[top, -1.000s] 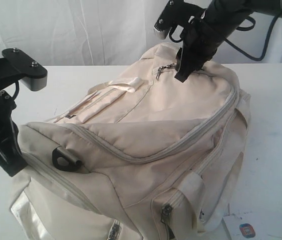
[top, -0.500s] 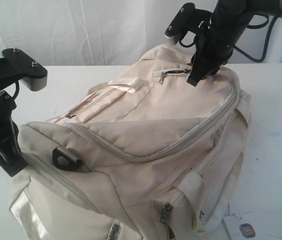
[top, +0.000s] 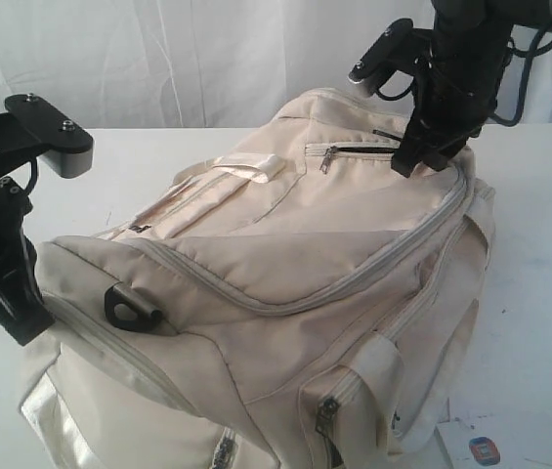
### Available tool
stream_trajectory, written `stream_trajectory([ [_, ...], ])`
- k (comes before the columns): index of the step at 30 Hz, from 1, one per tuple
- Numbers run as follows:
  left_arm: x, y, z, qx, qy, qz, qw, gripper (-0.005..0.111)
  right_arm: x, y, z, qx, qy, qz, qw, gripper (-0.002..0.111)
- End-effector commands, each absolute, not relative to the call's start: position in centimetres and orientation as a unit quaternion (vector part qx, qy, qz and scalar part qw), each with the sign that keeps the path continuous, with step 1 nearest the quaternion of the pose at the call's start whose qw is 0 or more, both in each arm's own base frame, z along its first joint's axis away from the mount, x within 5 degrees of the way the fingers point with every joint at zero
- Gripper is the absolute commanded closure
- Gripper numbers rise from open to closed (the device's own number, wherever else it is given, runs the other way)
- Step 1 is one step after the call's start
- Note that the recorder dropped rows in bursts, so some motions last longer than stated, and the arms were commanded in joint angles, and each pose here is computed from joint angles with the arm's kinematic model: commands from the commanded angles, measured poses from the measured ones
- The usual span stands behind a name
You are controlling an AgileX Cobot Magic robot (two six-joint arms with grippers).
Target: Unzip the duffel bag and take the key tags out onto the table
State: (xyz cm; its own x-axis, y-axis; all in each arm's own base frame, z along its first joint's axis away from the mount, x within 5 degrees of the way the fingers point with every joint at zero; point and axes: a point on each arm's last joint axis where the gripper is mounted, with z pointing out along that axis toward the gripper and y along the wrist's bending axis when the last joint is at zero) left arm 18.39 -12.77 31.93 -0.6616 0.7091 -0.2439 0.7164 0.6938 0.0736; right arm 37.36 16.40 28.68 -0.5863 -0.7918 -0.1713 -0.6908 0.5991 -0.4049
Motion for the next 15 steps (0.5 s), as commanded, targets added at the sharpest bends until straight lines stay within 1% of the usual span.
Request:
stream_trajectory([
  [1, 18.3, -12.9, 32.1, 0.414, 0.898, -0.02, 0.147, 0.107, 36.5, 15.3, 29.8, -0.367, 0.903, -0.168, 0.149, 0.095],
  [5, 19.0, -13.4, 32.5, 0.461, 0.865, -0.018, 0.198, 0.107, 36.5, 15.3, 29.9, -0.353, 0.908, -0.166, 0.153, 0.095],
  [8, 19.3, -13.6, 33.5, 0.484, 0.847, -0.011, 0.218, 0.107, 36.5, 15.3, 29.9, -0.353, 0.908, -0.166, 0.153, 0.095],
  [15, 18.9, -13.0, 39.5, 0.476, 0.826, -0.002, 0.301, 0.107, 36.5, 15.3, 29.9, -0.352, 0.909, -0.162, 0.152, 0.095],
])
